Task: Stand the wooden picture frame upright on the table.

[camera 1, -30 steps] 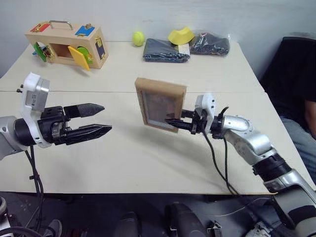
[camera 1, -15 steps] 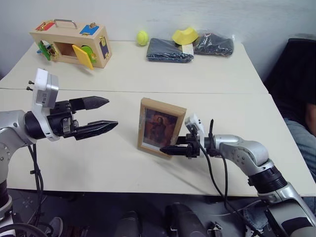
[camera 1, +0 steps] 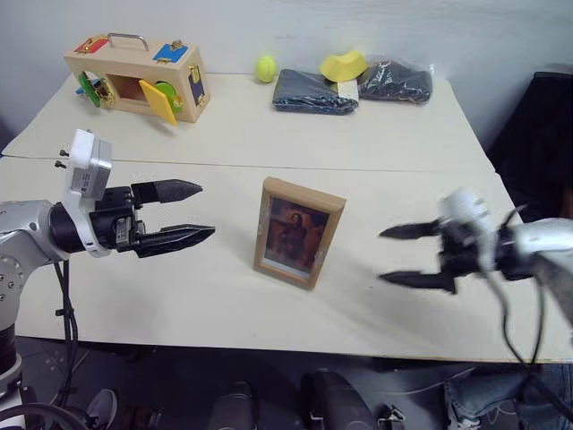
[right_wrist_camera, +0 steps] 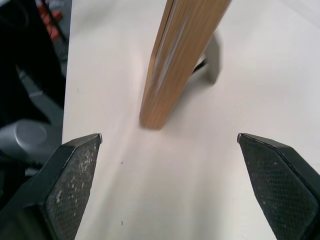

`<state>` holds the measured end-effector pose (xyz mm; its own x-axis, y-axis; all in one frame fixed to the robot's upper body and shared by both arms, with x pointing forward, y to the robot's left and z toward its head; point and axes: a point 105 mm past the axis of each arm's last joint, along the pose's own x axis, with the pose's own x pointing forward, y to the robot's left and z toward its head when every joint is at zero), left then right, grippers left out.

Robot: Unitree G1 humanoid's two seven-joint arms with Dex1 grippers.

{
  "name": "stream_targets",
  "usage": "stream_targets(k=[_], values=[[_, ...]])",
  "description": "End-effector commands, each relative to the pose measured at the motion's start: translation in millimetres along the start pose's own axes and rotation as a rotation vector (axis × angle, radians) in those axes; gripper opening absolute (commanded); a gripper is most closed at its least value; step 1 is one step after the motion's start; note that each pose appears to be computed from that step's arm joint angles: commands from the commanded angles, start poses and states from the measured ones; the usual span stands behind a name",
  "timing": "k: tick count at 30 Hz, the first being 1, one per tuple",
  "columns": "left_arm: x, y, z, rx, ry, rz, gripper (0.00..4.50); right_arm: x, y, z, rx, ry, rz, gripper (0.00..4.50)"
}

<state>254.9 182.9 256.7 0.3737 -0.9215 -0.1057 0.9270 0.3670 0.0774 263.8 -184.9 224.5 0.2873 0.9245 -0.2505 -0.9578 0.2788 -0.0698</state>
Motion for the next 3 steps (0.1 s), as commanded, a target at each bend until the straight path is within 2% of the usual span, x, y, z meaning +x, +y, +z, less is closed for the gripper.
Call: stream_targets(k=[1,3], values=[[-3.4,1.3,9.3,0.057,0.003,-0.015,4.5,-7.3,9.1,20.8,0.033,-0.093,0.036,4.47],[-4.1,4.5,13.4,0.072,-0.009,-0.025,4.5,-5.3,10.9,20.0,0.04,-0.097,0.036,4.47]])
